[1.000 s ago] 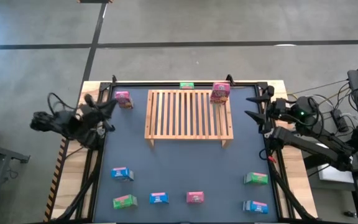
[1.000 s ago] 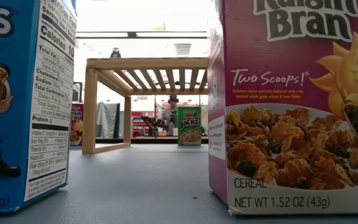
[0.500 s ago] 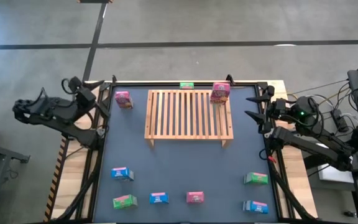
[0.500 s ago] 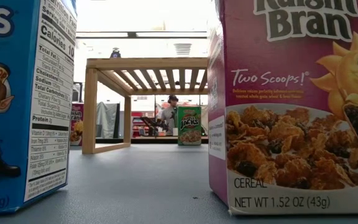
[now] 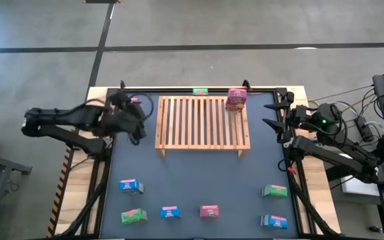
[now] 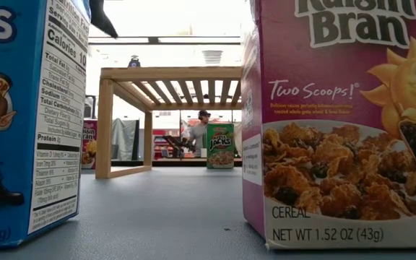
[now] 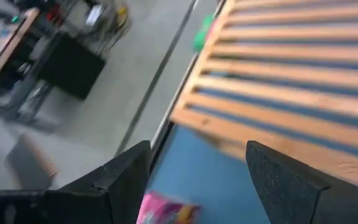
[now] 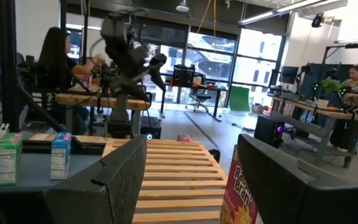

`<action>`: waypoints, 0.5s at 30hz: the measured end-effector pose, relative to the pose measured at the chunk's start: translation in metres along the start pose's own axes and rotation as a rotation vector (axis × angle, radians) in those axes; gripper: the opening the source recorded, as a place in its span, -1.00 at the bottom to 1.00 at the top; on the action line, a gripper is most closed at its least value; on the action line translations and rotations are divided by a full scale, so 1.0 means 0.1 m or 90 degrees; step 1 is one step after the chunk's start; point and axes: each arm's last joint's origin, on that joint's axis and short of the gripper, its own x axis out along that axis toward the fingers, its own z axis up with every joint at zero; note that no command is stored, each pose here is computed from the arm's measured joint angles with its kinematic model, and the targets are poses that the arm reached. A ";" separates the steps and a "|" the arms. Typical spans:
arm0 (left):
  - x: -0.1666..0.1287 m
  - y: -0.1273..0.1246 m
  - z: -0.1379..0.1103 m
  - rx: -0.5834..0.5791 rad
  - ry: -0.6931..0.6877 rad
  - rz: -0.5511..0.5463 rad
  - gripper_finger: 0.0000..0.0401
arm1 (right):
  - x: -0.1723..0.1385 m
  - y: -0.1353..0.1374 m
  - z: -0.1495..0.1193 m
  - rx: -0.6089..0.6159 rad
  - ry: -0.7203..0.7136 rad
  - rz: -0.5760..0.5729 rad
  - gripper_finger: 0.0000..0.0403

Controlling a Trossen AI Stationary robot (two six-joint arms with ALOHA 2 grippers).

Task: Stack cereal on shelf
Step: Put the top pink cereal box on the shelf

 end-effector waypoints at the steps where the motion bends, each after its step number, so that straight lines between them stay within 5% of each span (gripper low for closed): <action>1: 0.05 0.04 0.01 0.003 0.015 0.014 0.23 | 0.00 0.00 0.00 0.002 0.000 0.000 0.19; 15: 0.50 1.24 -0.32 -0.174 0.107 -0.085 0.23 | 0.00 0.00 0.00 0.006 0.000 0.002 0.19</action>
